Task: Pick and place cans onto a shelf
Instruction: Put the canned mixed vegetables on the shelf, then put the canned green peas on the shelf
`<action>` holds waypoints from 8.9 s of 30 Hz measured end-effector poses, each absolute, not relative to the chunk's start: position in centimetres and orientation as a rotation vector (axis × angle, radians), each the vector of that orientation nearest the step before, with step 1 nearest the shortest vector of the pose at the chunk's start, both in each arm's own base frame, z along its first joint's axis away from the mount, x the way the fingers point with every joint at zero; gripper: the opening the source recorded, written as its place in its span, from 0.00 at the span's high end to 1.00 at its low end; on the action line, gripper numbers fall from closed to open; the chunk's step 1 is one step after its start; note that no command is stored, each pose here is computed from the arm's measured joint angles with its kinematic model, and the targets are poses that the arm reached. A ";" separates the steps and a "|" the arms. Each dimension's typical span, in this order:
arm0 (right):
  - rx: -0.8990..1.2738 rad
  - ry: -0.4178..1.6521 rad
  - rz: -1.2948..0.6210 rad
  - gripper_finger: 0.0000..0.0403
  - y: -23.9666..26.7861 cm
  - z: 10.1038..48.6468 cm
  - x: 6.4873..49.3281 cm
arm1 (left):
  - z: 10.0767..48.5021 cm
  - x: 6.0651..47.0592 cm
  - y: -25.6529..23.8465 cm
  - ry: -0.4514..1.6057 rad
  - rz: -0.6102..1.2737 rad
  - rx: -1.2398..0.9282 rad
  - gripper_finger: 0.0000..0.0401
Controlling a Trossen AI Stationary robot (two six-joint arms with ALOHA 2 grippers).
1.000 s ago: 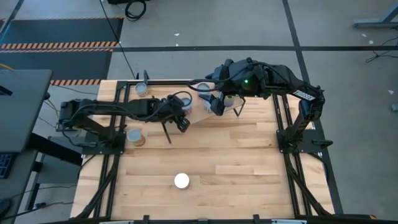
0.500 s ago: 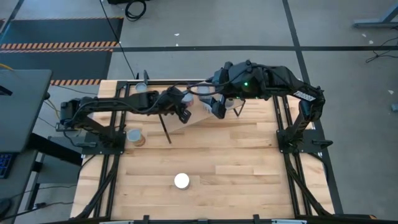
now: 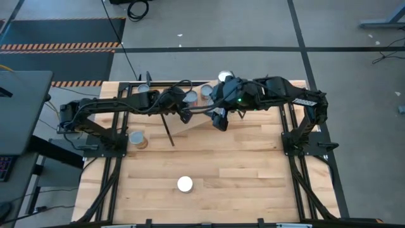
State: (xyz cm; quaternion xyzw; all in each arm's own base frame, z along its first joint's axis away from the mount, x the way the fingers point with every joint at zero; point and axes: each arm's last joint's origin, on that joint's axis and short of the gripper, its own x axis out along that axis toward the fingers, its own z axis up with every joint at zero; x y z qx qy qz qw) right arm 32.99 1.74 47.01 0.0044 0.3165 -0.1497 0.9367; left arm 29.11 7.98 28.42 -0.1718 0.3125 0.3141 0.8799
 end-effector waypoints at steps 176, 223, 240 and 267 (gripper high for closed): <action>0.069 0.700 -0.421 0.11 2.9 38.2 35.9 | 17.2 12.7 28.4 0.967 1.447 -1.234 0.28; 0.092 0.709 -0.466 0.13 2.6 43.0 27.5 | 35.3 31.7 2.9 0.925 0.640 -0.602 0.29; 0.096 0.713 -0.452 0.13 2.6 43.0 27.6 | 33.0 34.3 5.5 0.886 0.709 -0.589 0.29; 0.119 0.705 -0.460 0.13 2.6 43.0 27.6 | 35.9 33.1 5.7 0.733 0.688 -0.569 0.13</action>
